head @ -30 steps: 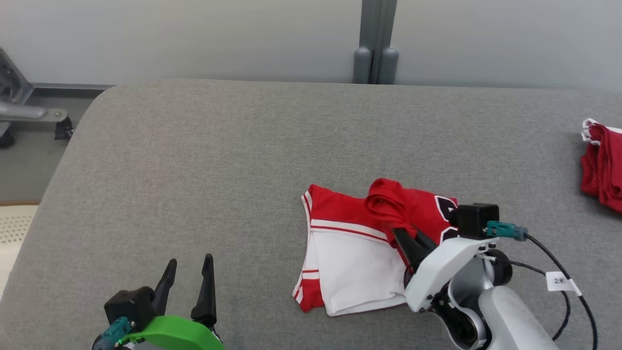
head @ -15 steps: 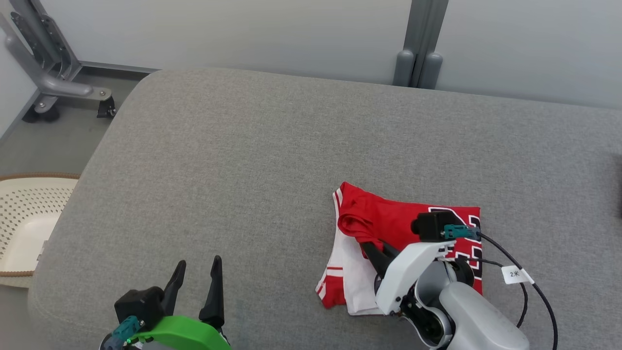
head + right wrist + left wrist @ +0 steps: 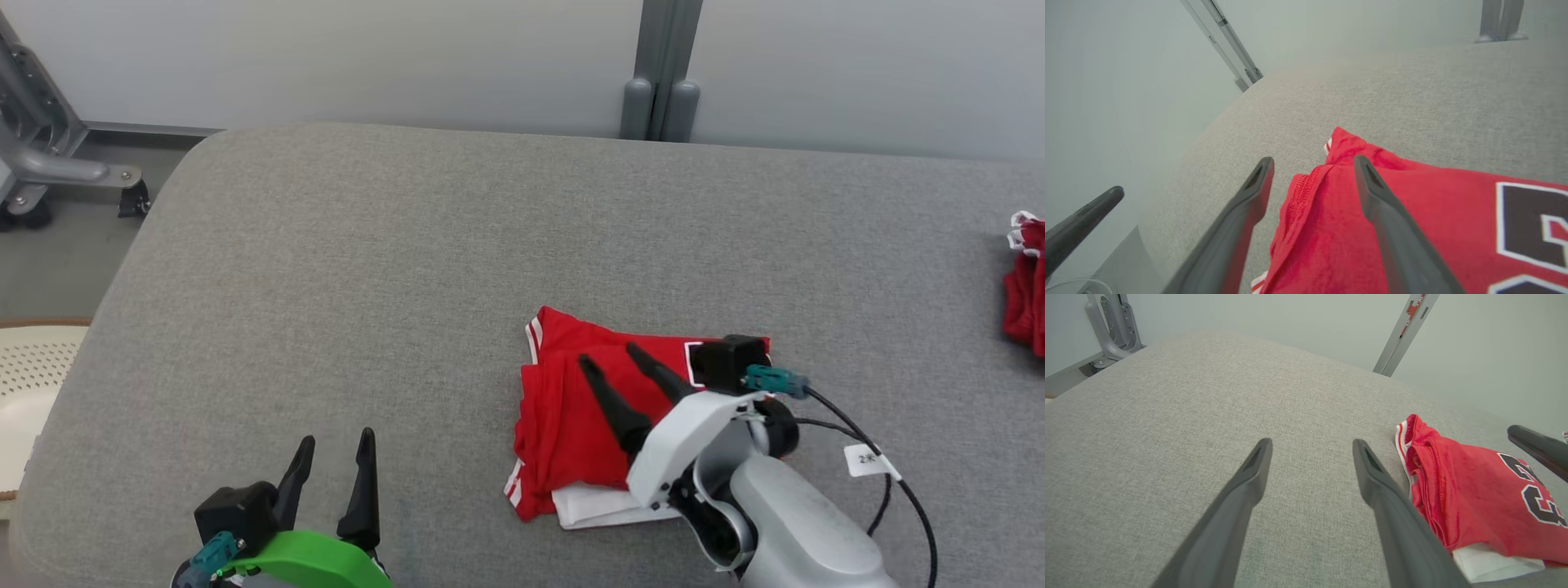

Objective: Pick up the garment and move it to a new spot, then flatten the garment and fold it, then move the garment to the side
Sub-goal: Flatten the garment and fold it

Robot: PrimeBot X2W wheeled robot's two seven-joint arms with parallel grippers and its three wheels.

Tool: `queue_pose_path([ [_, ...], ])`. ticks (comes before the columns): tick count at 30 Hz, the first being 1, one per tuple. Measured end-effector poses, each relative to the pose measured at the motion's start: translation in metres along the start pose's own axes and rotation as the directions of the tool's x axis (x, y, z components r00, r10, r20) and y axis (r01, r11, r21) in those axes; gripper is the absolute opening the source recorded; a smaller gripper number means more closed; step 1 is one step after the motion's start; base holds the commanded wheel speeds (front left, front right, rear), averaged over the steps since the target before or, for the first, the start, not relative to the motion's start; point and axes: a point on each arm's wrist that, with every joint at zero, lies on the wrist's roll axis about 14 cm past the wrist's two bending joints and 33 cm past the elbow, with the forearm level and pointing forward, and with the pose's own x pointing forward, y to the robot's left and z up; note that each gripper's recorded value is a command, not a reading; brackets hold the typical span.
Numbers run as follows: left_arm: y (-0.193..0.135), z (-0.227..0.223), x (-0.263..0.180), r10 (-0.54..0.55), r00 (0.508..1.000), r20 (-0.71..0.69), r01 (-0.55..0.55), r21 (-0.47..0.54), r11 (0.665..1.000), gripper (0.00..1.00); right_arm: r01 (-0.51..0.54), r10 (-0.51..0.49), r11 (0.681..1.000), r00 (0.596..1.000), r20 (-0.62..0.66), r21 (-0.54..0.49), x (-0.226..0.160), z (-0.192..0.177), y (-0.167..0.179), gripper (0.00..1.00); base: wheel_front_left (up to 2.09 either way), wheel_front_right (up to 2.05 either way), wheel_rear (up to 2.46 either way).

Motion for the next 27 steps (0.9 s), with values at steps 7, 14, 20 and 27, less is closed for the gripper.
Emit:
queue_pose_path([
  [7,-0.012,0.0,0.007,-0.034,0.999,0.007,0.034,0.002,0.999,1.0,0.195,-0.187,0.979,0.973,0.137,-0.052,-0.03,0.026,-0.06,1.0,0.0,0.0,0.0],
  [14,-0.037,0.009,0.018,-0.106,0.992,0.075,0.107,-0.004,0.994,1.0,0.432,-0.371,0.889,0.873,0.317,-0.152,-0.099,0.06,-0.113,1.0,0.0,0.0,0.0],
  [20,-0.047,0.014,0.023,-0.136,0.985,0.11,0.137,-0.002,0.991,1.0,0.49,-0.41,0.859,0.833,0.373,-0.149,-0.132,0.065,-0.116,1.0,0.0,0.0,0.0],
  [27,-0.047,0.027,0.021,-0.134,0.978,0.163,0.134,0.013,0.991,1.0,0.52,-0.433,0.847,0.796,0.422,-0.113,-0.156,0.07,-0.115,1.0,0.0,0.0,0.0],
])
